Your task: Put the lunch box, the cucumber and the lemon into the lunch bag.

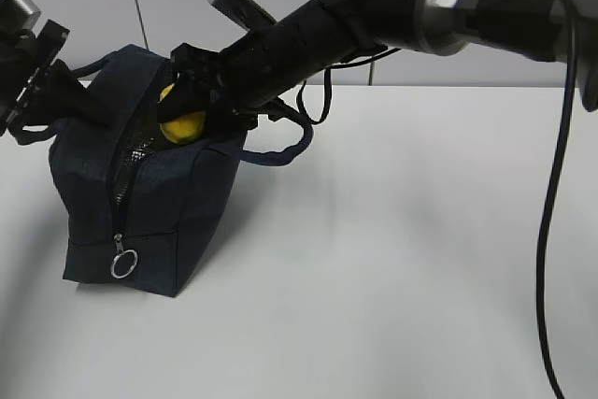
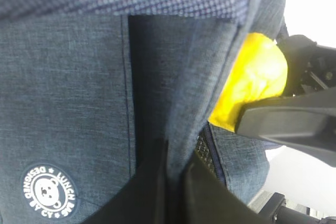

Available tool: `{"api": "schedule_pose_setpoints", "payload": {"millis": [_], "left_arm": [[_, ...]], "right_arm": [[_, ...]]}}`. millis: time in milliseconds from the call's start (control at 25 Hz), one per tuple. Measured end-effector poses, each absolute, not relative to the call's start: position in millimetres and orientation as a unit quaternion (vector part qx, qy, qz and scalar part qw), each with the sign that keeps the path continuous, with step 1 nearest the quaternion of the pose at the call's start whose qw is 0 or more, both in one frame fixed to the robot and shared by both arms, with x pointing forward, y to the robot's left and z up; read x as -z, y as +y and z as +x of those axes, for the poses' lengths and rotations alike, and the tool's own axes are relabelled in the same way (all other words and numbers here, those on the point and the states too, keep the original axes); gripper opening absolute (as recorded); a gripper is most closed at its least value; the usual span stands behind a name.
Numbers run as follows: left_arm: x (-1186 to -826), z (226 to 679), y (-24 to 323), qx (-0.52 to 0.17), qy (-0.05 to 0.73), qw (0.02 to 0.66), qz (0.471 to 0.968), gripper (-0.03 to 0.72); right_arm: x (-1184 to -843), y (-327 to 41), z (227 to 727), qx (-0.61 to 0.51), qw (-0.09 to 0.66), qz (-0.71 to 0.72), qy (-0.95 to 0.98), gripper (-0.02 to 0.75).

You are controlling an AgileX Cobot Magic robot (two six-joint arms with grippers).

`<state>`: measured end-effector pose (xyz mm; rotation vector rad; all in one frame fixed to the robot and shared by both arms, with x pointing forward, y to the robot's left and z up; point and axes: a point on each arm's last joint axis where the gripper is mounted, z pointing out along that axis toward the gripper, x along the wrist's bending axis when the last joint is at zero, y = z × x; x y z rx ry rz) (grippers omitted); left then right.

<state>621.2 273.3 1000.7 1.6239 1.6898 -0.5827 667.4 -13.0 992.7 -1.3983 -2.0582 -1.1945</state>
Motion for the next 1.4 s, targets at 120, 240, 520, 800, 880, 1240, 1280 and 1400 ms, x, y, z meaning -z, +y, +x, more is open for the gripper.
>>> {"api": "schedule_pose_setpoints", "payload": {"millis": [120,240,520,800,880,1240,1280,1400], "left_arm": [[-1000.7,621.2,273.3,0.225,0.654,0.355,0.629,-0.008],[-1000.7,621.2,273.3,0.225,0.653,0.356,0.629,-0.008],[-1000.8,621.3,273.3,0.224,0.651,0.357,0.631,-0.008],[-1000.8,621.3,273.3,0.224,0.651,0.357,0.631,-0.008],[-1000.8,621.3,273.3,0.224,0.650,0.357,0.632,-0.008],[-1000.8,621.3,273.3,0.224,0.650,0.357,0.632,-0.008],[-1000.8,621.3,273.3,0.223,0.650,0.358,0.633,-0.008],[-1000.8,621.3,273.3,0.223,0.650,0.357,0.633,-0.008]], "right_arm": [[-992.7,-13.0,667.4,0.425,0.190,-0.497,-0.732,0.452],[-992.7,-13.0,667.4,0.425,0.189,-0.497,-0.732,0.517],[-995.7,-11.1,667.7,0.437,0.203,-0.503,-0.717,0.573],[-996.6,-18.4,663.4,0.427,0.235,-0.467,-0.738,0.573],[-996.5,-21.0,661.5,0.418,0.248,-0.460,-0.743,0.573],[-1048.4,-40.0,654.3,0.367,0.163,-0.446,-0.800,0.573],[-1055.4,-43.8,653.3,0.353,0.147,-0.450,-0.807,0.573],[-1062.2,-52.6,652.4,0.313,0.116,-0.474,-0.815,0.573]]}}
